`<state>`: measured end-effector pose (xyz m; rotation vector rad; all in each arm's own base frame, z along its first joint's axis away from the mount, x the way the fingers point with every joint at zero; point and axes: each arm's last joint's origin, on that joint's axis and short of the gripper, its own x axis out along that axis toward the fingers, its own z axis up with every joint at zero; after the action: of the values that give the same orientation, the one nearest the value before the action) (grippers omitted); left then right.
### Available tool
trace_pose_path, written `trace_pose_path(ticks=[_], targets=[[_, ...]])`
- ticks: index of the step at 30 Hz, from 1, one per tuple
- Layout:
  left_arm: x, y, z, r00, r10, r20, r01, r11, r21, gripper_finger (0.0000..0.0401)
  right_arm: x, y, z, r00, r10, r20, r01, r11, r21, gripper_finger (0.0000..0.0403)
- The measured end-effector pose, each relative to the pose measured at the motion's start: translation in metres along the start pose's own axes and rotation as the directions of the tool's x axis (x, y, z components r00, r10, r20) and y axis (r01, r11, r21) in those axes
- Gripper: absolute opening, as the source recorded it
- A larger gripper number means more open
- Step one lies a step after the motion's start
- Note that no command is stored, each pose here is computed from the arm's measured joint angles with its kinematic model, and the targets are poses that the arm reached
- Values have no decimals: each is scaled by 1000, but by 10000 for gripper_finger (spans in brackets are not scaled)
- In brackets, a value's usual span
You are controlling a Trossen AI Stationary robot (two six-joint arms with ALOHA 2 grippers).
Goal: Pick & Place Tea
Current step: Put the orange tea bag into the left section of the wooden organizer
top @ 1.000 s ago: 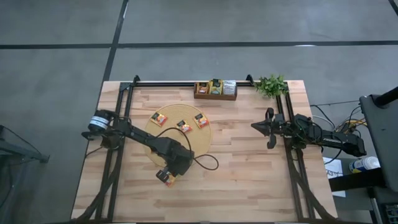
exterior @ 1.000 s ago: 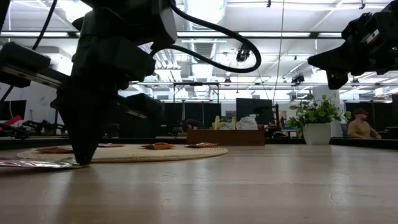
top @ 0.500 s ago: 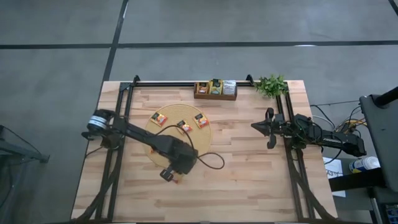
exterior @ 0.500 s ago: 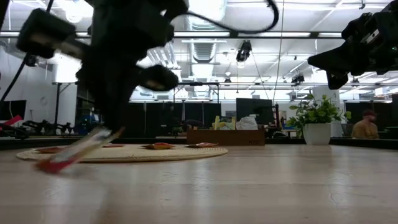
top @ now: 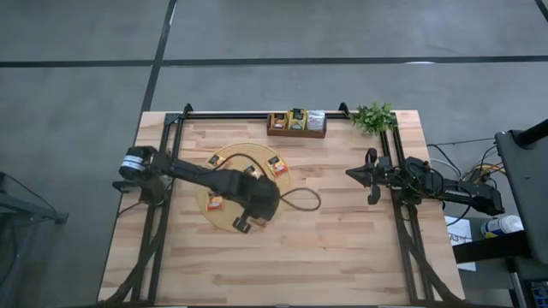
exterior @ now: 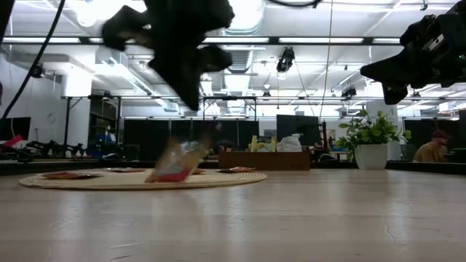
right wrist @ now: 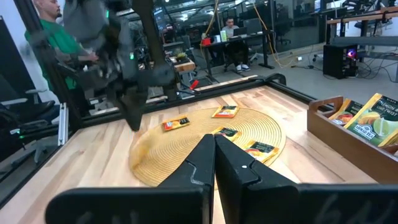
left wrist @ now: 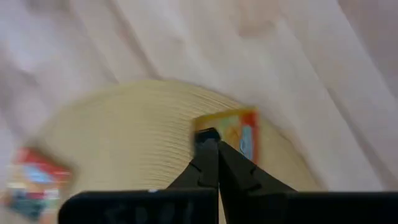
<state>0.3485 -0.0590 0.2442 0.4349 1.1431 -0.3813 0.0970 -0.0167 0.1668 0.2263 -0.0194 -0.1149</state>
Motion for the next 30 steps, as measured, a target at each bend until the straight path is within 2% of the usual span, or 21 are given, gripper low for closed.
trace_pose_path(ticks=[8,12,19,23,30], targets=[[-38,47,11,983,160,88,-156,987,-49,0,0,0,0,1000,0,0,0,1000,0,9],[-49,64,5,988,80,134,-68,993,-97,0,0,0,0,1000,0,0,0,1000,0,9],[-43,68,-3,993,63,101,-54,995,-86,7,0,0,0,1000,0,0,0,1000,0,9],[-35,65,-7,996,42,75,-34,994,-102,41,0,0,0,1000,0,0,0,1000,0,9],[-33,59,-7,995,-40,97,50,993,-103,143,0,0,0,1000,0,0,0,1000,0,9]])
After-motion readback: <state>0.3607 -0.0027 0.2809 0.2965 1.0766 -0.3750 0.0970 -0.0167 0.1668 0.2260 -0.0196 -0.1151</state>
